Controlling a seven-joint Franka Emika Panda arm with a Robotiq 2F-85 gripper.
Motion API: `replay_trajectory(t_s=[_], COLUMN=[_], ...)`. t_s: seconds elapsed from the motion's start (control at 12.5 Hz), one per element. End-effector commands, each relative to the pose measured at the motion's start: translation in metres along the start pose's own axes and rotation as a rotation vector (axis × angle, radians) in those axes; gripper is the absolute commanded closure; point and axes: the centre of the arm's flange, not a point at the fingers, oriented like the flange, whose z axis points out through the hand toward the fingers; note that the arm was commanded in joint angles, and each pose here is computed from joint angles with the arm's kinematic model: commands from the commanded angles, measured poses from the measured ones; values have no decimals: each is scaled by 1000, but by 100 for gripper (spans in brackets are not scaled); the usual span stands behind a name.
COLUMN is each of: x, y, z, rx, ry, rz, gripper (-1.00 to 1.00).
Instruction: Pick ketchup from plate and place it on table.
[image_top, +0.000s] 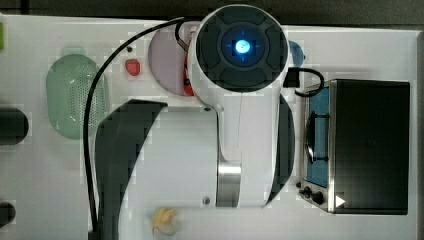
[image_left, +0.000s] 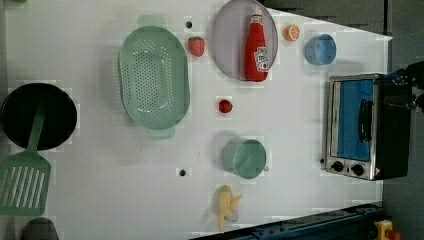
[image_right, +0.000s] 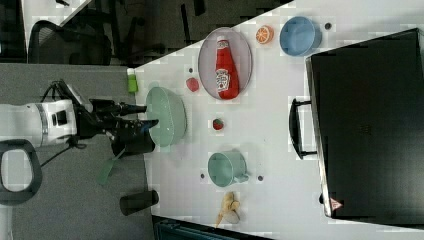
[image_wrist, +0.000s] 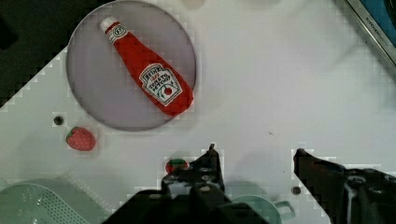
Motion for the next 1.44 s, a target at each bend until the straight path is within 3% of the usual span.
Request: replay_trajectory(t_s=[0.08, 0.24, 0.8, 1.44], x=[-52, -51, -22, 11], y=[74, 72, 20, -54], z=[-43, -39, 38, 186], rx=[-33, -34, -51, 13], ry=[-1, -4, -35, -26], rz=[117, 115, 60, -108], gripper=[-59, -99, -100, -100])
